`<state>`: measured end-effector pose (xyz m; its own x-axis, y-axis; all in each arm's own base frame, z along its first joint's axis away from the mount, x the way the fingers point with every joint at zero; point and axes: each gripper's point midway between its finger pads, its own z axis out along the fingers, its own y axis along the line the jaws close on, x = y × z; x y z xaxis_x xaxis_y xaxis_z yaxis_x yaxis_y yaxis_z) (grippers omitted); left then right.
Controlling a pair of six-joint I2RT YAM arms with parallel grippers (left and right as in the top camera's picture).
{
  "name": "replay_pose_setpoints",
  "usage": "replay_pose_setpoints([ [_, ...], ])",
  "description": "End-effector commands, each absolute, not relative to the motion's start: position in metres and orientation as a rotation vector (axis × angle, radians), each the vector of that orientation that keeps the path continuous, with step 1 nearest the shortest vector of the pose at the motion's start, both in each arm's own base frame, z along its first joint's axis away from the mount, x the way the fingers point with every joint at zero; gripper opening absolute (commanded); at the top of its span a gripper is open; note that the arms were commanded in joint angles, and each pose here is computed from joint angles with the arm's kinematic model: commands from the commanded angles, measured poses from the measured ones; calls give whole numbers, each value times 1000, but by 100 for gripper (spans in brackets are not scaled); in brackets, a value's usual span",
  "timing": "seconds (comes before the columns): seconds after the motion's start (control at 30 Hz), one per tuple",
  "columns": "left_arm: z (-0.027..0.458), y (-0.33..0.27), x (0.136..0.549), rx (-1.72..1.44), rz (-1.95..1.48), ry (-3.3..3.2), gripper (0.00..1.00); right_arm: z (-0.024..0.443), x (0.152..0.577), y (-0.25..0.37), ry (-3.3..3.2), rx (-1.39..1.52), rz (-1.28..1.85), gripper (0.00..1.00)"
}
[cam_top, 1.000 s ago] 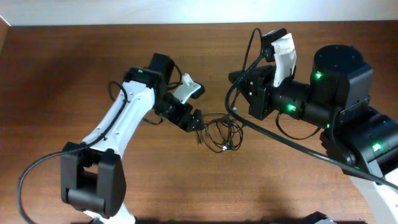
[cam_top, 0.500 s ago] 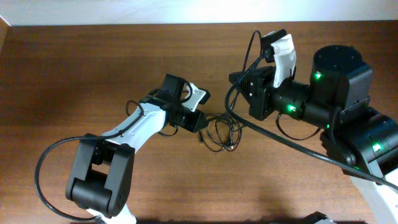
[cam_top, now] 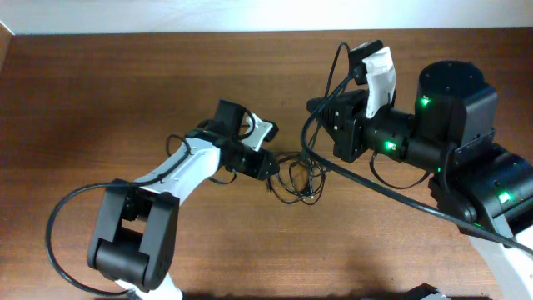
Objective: Untangle cables
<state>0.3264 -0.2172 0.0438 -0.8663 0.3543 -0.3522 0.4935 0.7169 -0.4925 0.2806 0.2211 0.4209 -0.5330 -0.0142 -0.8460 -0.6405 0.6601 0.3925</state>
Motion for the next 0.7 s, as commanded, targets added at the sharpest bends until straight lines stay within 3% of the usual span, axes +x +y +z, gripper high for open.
replay_pose_setpoints([
  [0.0, 31, -222, 318, 738, -752, 2715, 32, 431, 279, 218, 1955, -511, 874, 4],
  [0.1, 15, -240, 317, 770, -767, 2709, 33, 431, 279, 217, 1956, -511, 874, 4],
  [0.13, 11, -244, 317, 774, -770, 2709, 11, 431, 279, 217, 1956, -511, 874, 4],
  [0.17, 11, -245, 316, 779, -770, 2706, 0, 431, 279, 217, 1956, -512, 873, 4],
  [0.3, 31, -227, 330, 704, -743, 2706, 0, 429, 278, 217, 1957, -531, 860, 4],
  [0.43, 124, -165, 360, 484, -684, 2555, 0, 418, 274, 214, 1980, -596, 810, 4],
  [0.53, 180, -99, 374, 141, -515, 2458, 0, 409, 293, 192, 2037, -451, 652, 4],
  [0.67, 199, -22, 360, -252, -299, 2447, 0, 401, 308, 162, 2082, -275, 474, 4],
])
